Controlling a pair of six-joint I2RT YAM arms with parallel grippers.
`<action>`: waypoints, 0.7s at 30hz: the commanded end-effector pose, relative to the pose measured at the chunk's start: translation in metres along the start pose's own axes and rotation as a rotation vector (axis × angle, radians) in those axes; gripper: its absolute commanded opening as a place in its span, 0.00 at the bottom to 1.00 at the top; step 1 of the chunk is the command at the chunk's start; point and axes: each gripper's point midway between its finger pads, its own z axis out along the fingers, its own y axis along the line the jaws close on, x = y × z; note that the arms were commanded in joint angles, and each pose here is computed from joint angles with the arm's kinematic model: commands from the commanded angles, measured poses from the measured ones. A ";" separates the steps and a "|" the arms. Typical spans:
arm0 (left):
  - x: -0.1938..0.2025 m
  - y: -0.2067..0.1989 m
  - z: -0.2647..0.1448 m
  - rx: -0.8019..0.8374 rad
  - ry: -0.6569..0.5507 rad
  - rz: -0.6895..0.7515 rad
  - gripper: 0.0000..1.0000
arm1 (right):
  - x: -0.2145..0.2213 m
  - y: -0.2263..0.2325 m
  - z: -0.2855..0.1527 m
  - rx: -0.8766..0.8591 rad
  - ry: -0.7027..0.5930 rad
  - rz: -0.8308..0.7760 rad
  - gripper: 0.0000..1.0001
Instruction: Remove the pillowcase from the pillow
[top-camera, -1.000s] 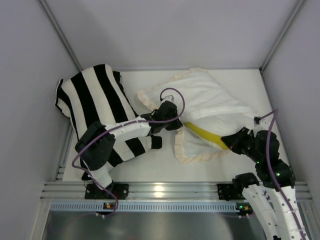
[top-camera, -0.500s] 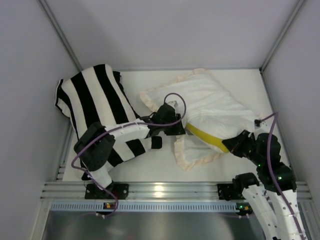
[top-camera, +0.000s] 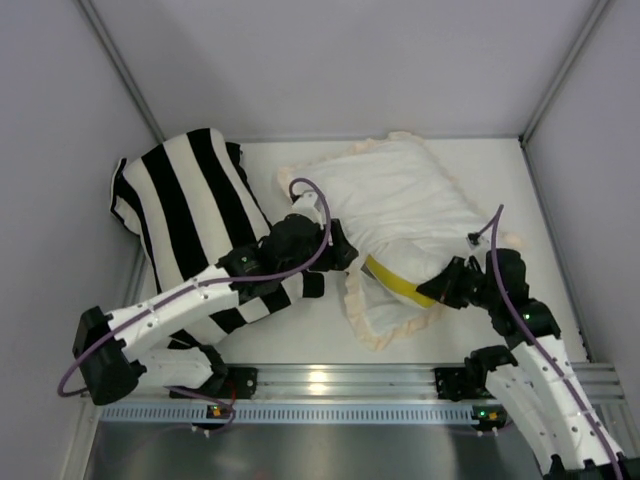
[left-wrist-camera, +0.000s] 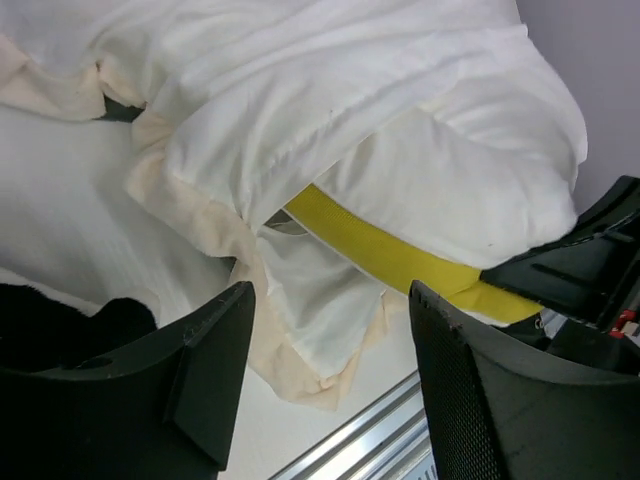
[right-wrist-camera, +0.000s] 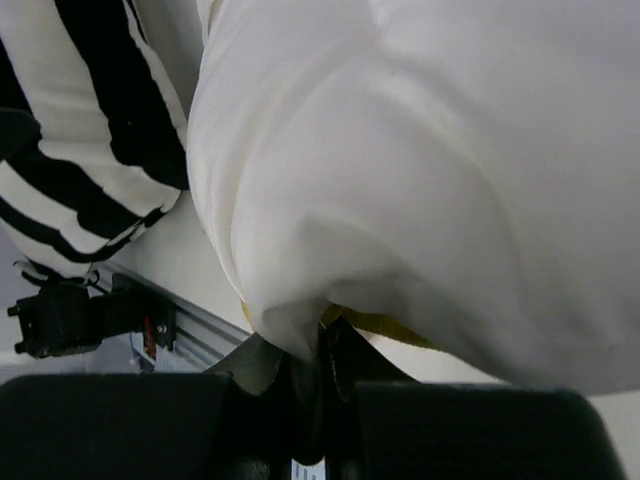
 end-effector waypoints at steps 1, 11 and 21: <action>-0.005 0.030 -0.014 -0.148 -0.046 -0.022 0.66 | -0.005 0.056 0.005 -0.282 0.046 -0.111 0.01; 0.070 0.004 0.028 -0.037 0.211 -0.012 0.41 | 0.033 0.096 0.009 -0.319 0.222 -0.342 0.78; 0.063 -0.030 0.019 -0.026 0.113 0.044 0.69 | -0.068 0.050 -0.058 0.139 -0.305 -0.219 0.87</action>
